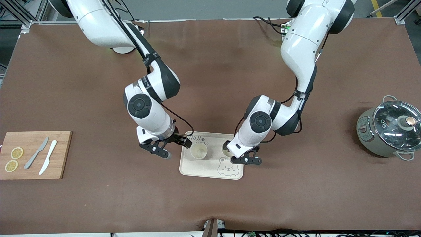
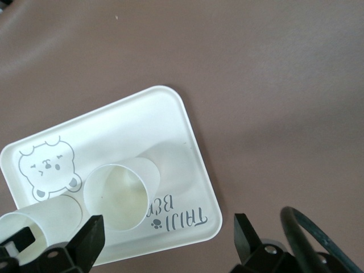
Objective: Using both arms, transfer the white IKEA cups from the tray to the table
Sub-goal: 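Grasp one white cup with each gripper on the tray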
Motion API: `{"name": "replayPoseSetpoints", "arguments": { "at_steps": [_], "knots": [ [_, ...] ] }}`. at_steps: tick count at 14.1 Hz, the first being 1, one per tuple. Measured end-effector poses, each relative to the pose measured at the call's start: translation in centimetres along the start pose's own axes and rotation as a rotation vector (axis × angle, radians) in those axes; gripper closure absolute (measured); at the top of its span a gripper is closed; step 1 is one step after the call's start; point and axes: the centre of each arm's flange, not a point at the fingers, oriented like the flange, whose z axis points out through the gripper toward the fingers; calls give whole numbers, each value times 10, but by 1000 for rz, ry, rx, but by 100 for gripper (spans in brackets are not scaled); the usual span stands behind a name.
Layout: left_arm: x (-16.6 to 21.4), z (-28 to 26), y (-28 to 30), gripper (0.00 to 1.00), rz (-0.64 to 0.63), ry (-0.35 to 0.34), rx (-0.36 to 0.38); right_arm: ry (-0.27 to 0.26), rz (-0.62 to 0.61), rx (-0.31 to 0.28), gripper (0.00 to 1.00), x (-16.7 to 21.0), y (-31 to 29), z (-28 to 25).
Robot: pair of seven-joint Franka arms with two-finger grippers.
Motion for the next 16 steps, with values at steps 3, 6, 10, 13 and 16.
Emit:
{"name": "replayPoseSetpoints", "arguments": {
  "at_steps": [3,6,10,13,16],
  "knots": [
    [-1,5,-1,0,0,-6,3,0,-7,0,0,-4,-3,12],
    [-3,11,-1,0,-16,-14,7,12,-8,14,0,-7,-7,24],
    [-3,10,1,41,-98,-10,9,17,-8,18,0,-9,-9,37],
    [-4,10,3,71,-100,-8,9,21,-8,24,0,-9,-9,44],
    [0,4,-1,96,-102,-3,27,22,-10,26,0,-12,-10,53]
  ]
}}
